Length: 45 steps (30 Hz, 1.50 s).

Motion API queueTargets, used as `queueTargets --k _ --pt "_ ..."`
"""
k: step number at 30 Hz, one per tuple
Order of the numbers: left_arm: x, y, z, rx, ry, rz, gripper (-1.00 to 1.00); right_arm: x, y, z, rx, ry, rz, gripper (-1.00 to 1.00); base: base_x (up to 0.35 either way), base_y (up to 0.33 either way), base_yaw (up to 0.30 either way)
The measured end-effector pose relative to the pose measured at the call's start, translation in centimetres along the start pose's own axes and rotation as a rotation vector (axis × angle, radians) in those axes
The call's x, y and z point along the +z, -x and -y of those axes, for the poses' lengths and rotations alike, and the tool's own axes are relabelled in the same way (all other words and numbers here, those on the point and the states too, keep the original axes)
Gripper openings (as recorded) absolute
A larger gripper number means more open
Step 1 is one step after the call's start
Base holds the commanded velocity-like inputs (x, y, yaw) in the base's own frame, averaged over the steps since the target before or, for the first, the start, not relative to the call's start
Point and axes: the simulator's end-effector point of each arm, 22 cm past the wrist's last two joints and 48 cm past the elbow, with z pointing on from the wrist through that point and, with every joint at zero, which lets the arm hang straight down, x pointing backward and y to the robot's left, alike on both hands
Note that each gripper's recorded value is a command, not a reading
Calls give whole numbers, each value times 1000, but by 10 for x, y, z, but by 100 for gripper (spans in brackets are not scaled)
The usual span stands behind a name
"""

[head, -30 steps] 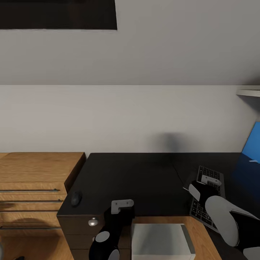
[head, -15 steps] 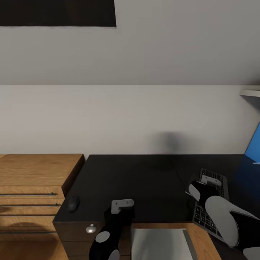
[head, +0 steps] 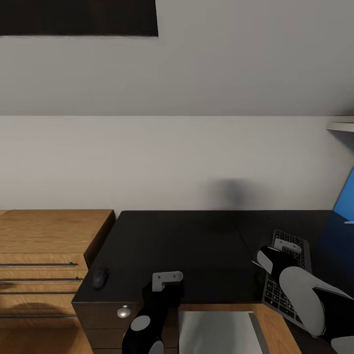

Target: In the bedroom, organize the workspace by keeping the computer under the desk, ensuring the monitor is on the desk, placing the keyboard on the desk next to the monitor, placing the mouse on the desk next to the keyboard, moving the folder from the swivel chair onto the desk next to the mouse, stacking the notebook on top of the folder with the pen on top of the notebook, and positioning the swivel chair next to the desk.

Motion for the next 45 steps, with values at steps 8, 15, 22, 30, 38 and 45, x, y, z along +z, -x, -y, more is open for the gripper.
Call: queueTargets --k 8,15,22,30,38,45 --pt "4 -11 3 8 -9 1 100 6 -10 -1 1 0 0 100 0 0 0" --pt "8 -21 2 10 -10 1 100 12 -19 -3 0 0 1 100 0 0 0" --pt "8 -21 4 12 -15 1 100 12 -19 -3 1 0 1 100 0 0 0" --pt "10 -28 7 17 -22 1 100 15 -25 -4 2 2 0 100 0 0 0" --pt "13 -34 5 17 -22 1 100 18 -31 -5 2 2 0 100 0 0 0" --pt "13 -34 5 17 -21 2 100 18 -32 -5 1 2 -1 100 0 0 0"
